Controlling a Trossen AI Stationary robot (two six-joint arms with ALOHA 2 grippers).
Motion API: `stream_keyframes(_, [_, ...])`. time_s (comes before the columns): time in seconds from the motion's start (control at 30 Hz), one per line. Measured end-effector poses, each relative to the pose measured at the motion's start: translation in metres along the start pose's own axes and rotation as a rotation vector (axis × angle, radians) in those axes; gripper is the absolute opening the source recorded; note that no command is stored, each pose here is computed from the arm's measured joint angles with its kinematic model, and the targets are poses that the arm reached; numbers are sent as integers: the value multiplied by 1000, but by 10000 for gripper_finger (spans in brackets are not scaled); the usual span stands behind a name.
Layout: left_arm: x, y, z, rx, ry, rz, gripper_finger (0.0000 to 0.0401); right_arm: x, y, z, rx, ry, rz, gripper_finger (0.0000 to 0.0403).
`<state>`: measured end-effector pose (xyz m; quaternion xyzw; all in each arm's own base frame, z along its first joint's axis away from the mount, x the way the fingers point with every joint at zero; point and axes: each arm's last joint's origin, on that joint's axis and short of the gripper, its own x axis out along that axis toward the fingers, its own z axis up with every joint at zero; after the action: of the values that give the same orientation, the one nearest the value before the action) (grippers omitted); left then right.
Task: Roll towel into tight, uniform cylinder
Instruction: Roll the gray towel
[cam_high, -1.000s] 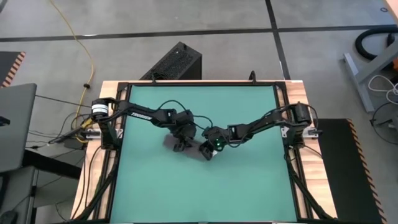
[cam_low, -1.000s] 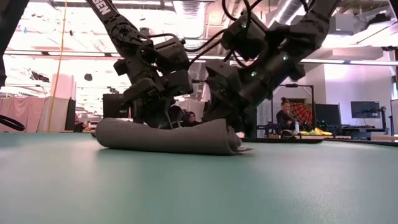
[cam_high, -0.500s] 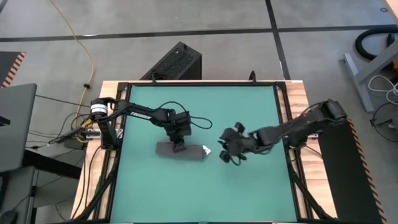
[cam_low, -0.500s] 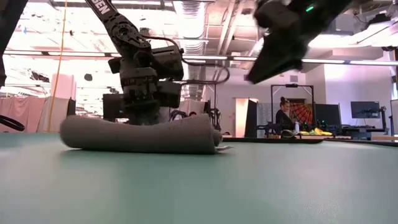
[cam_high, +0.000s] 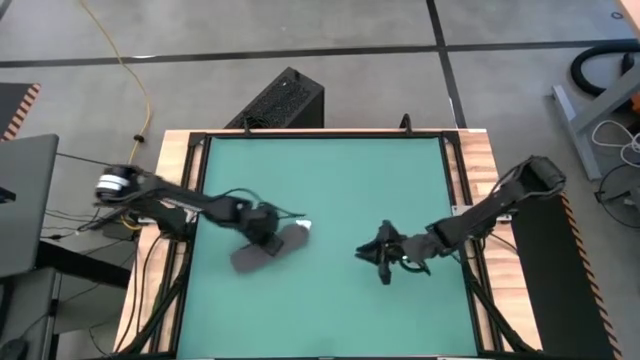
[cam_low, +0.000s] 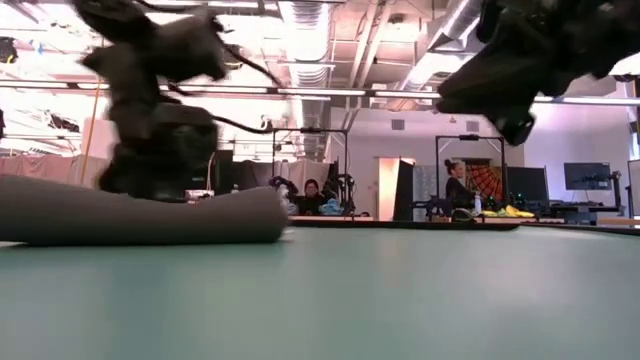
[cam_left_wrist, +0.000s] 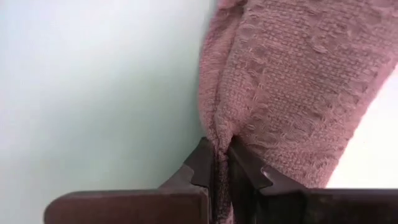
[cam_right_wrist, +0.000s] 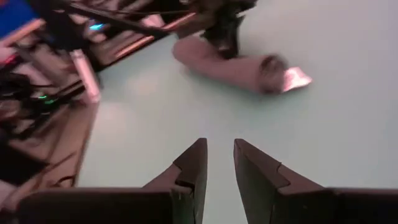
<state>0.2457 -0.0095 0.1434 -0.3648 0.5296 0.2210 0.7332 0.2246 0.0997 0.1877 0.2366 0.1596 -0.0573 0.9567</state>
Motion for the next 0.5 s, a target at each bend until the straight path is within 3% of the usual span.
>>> stream_keyframes(0.13, [-9,12,-43,-194,-91,-25,12,33,1,0,8,49,48,104])
stream_keyframes(0.3, [-9,29,-87,-425,-178,-128,12,98,3,10,-54,136,68,93])
stream_keyframes(0.5, [-19,36,-104,-480,-246,-212,12,178,-9,38,-85,176,102,77])
